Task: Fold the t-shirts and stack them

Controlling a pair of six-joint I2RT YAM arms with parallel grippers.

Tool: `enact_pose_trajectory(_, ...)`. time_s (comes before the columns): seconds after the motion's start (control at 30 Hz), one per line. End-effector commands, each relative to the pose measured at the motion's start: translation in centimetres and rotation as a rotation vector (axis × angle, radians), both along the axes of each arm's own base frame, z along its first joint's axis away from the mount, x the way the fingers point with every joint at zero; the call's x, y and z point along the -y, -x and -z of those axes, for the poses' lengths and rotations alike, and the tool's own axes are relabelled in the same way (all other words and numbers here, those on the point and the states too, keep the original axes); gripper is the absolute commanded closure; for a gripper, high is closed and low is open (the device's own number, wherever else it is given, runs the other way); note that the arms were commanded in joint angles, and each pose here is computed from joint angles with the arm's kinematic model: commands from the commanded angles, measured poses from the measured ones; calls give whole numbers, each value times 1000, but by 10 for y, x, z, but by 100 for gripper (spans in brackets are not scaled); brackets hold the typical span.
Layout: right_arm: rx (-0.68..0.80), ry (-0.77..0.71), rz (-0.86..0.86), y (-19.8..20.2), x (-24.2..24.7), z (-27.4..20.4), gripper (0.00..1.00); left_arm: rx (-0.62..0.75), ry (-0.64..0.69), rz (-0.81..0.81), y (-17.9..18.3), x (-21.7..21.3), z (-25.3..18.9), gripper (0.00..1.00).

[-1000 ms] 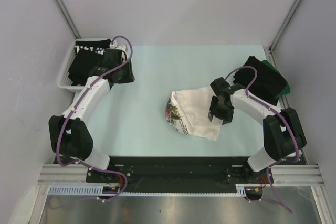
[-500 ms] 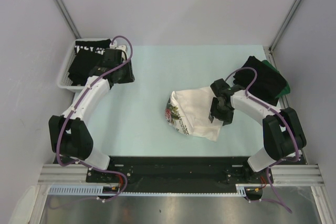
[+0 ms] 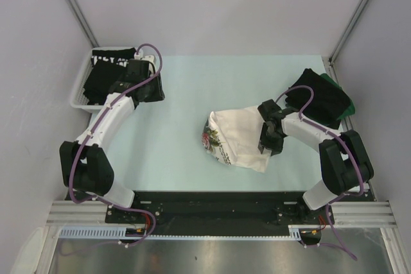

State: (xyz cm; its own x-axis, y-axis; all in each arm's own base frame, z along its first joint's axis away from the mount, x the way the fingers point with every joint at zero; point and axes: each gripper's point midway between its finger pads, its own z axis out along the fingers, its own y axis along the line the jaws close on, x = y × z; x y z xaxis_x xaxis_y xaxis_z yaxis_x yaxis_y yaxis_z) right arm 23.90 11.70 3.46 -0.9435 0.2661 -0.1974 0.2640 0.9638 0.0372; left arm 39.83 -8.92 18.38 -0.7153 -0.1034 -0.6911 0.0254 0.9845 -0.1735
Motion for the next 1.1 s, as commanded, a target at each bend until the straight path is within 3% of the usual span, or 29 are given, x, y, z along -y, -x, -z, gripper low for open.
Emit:
enact_pose_trajectory(0.0,27,-5,8,-8,0,2,60,61,-1,16,-8,1,-21,62)
enact_pose_trajectory(0.13,35,-5,2,-11,-1,3,74,60,-2,16,-8,0,-21,62)
enact_pose_trajectory(0.27,30,-10,-4,-11,-2,4,100,57,-5,16,-6,-1,-20,62)
enact_pose_trajectory(0.57,136,-115,-5,-32,-18,-21,100,64,1,23,-7,1,-24,62)
enact_pose_trajectory(0.7,288,-171,-41,-66,-31,-63,100,65,16,39,-8,5,-27,62)
enact_pose_trajectory(0.83,471,-233,-50,-105,-43,-135,100,63,47,73,-7,15,-32,63)
enact_pose_trajectory(1.07,648,-424,-166,-134,-102,-243,100,88,27,71,-8,14,-43,63)
